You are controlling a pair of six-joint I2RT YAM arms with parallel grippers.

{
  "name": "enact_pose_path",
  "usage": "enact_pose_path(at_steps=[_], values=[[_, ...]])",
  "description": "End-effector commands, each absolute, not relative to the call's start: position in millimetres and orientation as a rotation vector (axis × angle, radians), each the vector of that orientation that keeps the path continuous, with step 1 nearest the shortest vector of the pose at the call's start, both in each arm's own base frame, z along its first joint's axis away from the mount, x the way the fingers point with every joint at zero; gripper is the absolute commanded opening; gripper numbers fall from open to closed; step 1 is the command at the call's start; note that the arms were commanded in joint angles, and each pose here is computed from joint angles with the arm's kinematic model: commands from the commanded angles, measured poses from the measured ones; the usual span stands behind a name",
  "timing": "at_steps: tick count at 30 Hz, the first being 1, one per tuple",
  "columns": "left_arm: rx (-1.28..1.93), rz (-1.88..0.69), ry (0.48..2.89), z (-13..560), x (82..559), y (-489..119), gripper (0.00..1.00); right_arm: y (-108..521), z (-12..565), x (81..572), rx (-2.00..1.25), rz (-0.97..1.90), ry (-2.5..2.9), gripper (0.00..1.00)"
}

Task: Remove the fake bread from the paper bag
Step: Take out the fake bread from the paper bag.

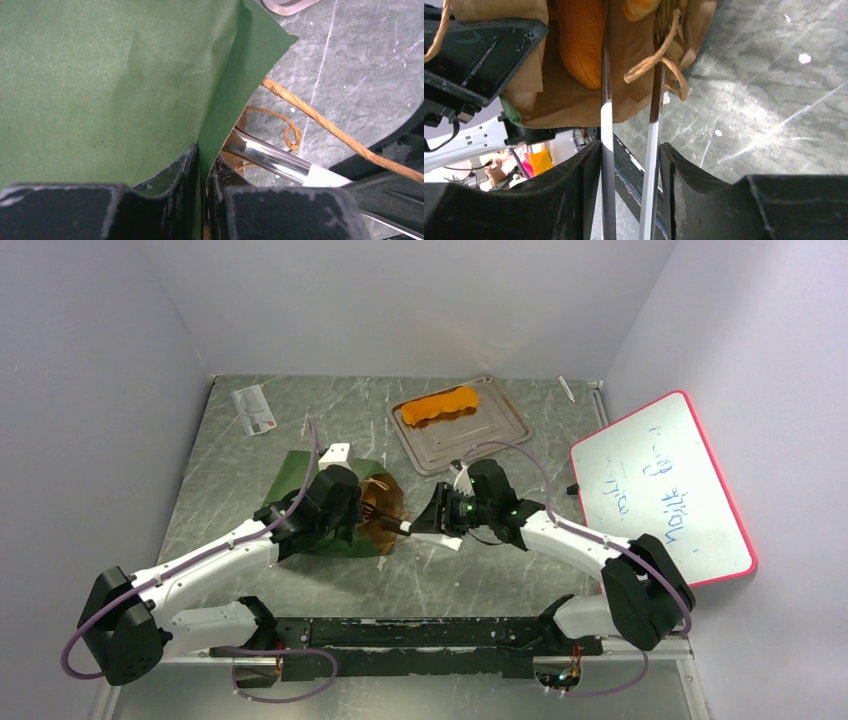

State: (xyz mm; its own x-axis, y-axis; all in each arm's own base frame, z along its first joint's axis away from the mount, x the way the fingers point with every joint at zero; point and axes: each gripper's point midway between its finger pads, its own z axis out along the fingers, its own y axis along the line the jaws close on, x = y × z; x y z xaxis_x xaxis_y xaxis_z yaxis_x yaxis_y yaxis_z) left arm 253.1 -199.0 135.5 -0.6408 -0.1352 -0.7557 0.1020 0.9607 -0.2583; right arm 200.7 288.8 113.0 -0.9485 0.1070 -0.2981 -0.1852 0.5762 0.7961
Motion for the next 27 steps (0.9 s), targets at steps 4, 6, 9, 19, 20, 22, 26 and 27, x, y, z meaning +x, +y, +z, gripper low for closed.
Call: enact_pose_path(at_steps=[4, 6, 9, 19, 20, 22, 26, 27], values=[[-0.001, -0.432, 2.214, 155.7, 258.6, -215.2, 0.07, 302.5, 111.3, 213.4, -0.072, 1.373, 2.431, 0.45], [0.011, -0.428, 2.216, 157.3, 259.3, -216.3, 0.07, 304.8, 107.1, 216.6, -0.069, 1.374, 2.430, 0.45], [0.027, -0.422, 2.217, 158.6, 259.7, -216.6, 0.07, 309.2, 101.8, 220.3, -0.068, 1.387, 2.425, 0.44], [0.012, -0.383, 2.218, 154.4, 262.6, -212.3, 0.07, 314.7, 99.9, 225.4, -0.098, 1.391, 2.428, 0.14], [-0.005, -0.371, 2.216, 154.0, 264.3, -210.3, 0.07, 313.4, 102.5, 224.5, -0.105, 1.383, 2.431, 0.11], [-0.047, -0.339, 2.214, 151.1, 267.1, -205.9, 0.07, 310.0, 108.0, 221.5, -0.123, 1.364, 2.437, 0.07], [-0.150, -0.292, 2.216, 143.8, 271.5, -198.2, 0.07, 300.7, 118.3, 216.6, -0.140, 1.317, 2.448, 0.00], [-0.172, -0.284, 2.213, 142.2, 272.2, -196.5, 0.07, 298.8, 119.5, 214.2, -0.144, 1.309, 2.454, 0.00]])
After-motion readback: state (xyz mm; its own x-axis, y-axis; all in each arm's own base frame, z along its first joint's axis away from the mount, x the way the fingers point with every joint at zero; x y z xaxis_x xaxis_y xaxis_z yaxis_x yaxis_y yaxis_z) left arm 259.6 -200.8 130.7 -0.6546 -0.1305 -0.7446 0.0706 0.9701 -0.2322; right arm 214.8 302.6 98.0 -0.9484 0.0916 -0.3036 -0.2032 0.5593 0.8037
